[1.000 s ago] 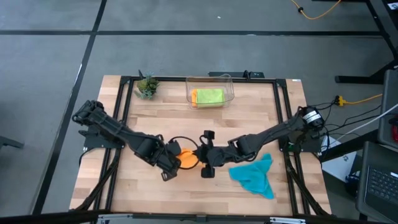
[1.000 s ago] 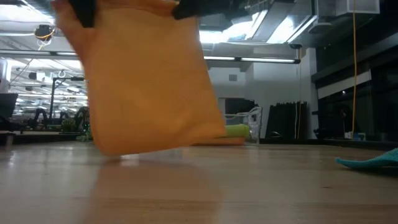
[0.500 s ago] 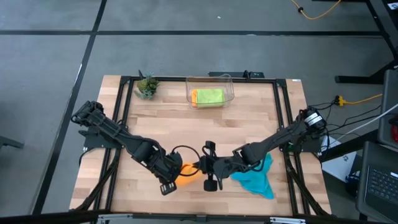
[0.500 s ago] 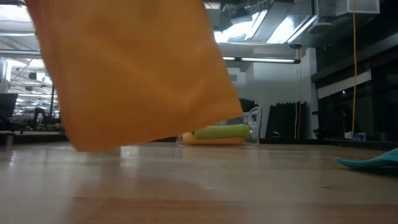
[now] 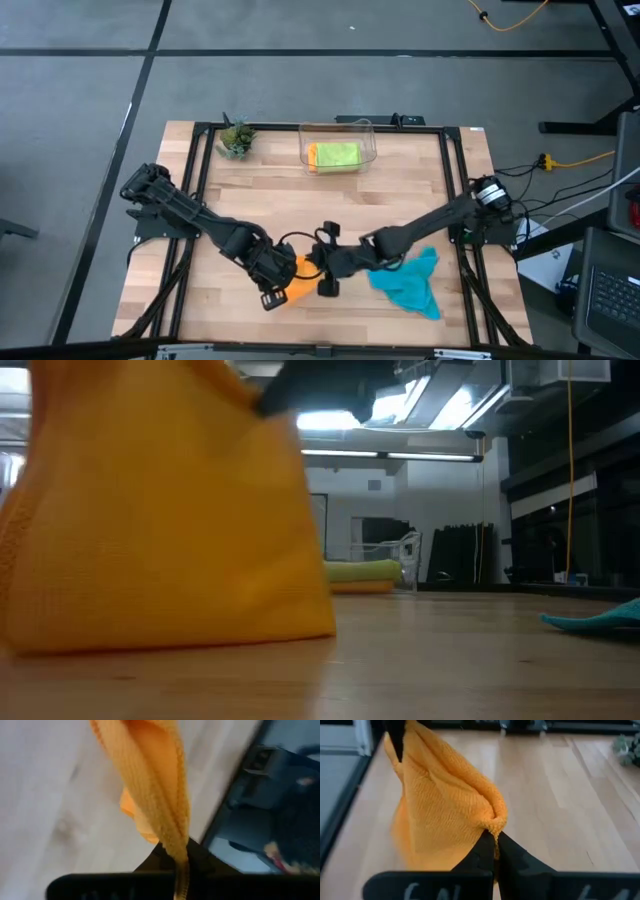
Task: Fold microfiber towels
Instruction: Fold the orange microfiber cloth
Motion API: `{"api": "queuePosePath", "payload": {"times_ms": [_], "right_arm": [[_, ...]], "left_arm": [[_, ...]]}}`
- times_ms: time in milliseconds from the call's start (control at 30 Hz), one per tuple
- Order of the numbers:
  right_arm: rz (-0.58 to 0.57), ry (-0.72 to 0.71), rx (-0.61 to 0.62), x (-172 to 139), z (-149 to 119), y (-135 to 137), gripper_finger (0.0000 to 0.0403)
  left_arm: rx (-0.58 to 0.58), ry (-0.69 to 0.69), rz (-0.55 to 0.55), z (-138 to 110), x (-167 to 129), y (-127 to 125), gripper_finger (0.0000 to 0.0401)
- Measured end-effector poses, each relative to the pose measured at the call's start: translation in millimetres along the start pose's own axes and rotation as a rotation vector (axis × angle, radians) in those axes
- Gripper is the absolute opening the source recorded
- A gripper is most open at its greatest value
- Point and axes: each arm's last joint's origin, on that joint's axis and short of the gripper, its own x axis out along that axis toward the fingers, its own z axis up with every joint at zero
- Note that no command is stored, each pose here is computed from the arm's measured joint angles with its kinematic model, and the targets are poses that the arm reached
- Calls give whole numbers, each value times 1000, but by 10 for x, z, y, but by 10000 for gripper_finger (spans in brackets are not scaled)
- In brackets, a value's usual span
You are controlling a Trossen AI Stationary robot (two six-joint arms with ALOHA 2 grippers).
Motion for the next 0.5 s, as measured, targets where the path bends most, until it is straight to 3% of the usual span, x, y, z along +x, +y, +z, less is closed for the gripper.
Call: {"api": "queuePosePath", "payload": {"times_ms": [233, 500], "right_arm": [[-52, 23, -26, 142, -10, -203, 2], [-150, 31, -64, 198, 16, -406, 2]], "left_arm": [[-20, 100, 186, 120, 173, 219, 0], [-22, 99, 363, 212, 135, 441, 0]]}}
